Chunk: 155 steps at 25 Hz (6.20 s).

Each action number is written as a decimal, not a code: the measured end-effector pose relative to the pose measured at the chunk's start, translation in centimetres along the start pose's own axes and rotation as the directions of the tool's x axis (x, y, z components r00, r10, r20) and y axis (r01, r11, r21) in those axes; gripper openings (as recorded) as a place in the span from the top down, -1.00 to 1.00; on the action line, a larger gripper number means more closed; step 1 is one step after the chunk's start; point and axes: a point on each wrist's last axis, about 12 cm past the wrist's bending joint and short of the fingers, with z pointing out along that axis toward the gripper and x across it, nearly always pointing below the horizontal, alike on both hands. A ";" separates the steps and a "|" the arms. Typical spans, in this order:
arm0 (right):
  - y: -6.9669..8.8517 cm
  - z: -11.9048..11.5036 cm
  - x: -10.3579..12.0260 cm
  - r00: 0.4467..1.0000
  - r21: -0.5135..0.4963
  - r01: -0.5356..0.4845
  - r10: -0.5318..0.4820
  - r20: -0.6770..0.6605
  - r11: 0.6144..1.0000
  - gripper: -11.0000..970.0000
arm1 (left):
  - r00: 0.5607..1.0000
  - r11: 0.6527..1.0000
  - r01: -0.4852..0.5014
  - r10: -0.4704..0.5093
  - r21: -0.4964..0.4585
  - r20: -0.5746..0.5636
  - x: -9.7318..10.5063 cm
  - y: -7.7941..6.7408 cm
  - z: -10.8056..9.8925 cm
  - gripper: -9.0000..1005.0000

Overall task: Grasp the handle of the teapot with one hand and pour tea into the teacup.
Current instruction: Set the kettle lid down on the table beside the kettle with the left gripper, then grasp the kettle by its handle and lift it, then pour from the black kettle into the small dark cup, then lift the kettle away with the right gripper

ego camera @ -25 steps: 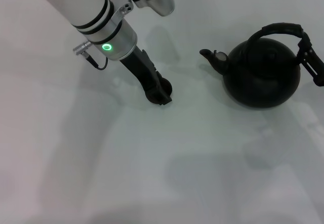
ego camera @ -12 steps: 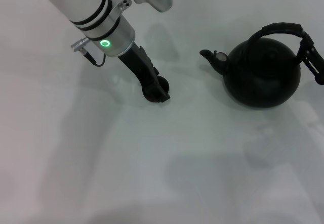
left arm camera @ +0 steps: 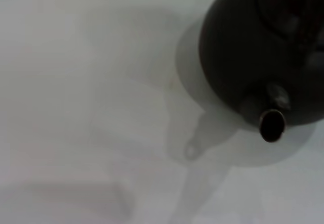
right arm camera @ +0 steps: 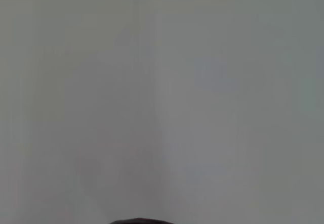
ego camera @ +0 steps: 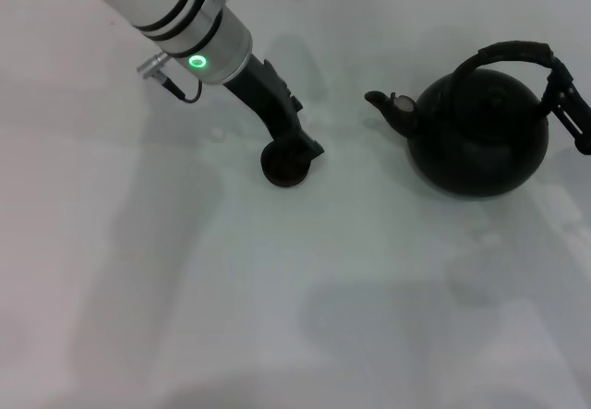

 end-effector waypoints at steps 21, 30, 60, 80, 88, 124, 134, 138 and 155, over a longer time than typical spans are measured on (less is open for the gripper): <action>-0.6 -0.1 -0.2 1.000 0.037 -0.001 0.000 0.009 0.999 -0.77 | 0.855 0.998 -0.050 0.027 0.030 0.518 0.4 0.1 -2.0 -0.56; -0.2 -0.9 -0.4 0.999 0.018 -0.019 0.018 0.043 1.000 -0.75 | 0.598 0.995 0.088 -0.016 -0.046 0.801 6.5 0.2 -4.2 -0.55; 0.3 1.1 0.6 0.987 -0.054 -0.144 0.139 -0.079 0.988 -0.72 | 0.251 0.655 0.714 0.089 -0.246 0.964 23.1 -6.5 -2.9 -0.55; -0.3 1.8 1.2 0.975 0.017 -0.178 0.179 -0.130 0.984 -0.40 | 0.249 0.649 0.722 0.081 -0.241 0.965 23.5 -6.8 -2.8 -0.55; -0.1 1.6 1.1 0.977 0.002 -0.177 0.176 -0.122 0.984 0.01 | 0.246 0.648 0.724 0.078 -0.237 0.966 23.5 -6.9 -2.7 -0.55; 5.2 8.4 -2.4 0.962 -0.252 0.263 -0.234 0.137 0.931 0.65 | 0.240 0.656 0.722 0.062 -0.221 0.969 23.4 -7.3 -2.3 -0.55; 6.0 9.0 -2.4 0.931 -0.246 0.360 -0.330 0.154 0.900 0.69 | 0.232 0.660 0.721 0.054 -0.210 0.971 23.2 -7.5 -2.1 -0.55; 6.2 9.1 -2.3 0.914 -0.243 0.402 -0.372 0.161 0.883 0.69 | 0.231 0.660 0.722 0.053 -0.208 0.972 23.2 -7.6 -2.1 -0.55; 6.6 9.0 -2.2 0.859 -0.241 0.511 -0.475 0.194 0.825 0.71 | 0.226 0.661 0.723 0.050 -0.202 0.973 23.1 -7.6 -2.0 -0.55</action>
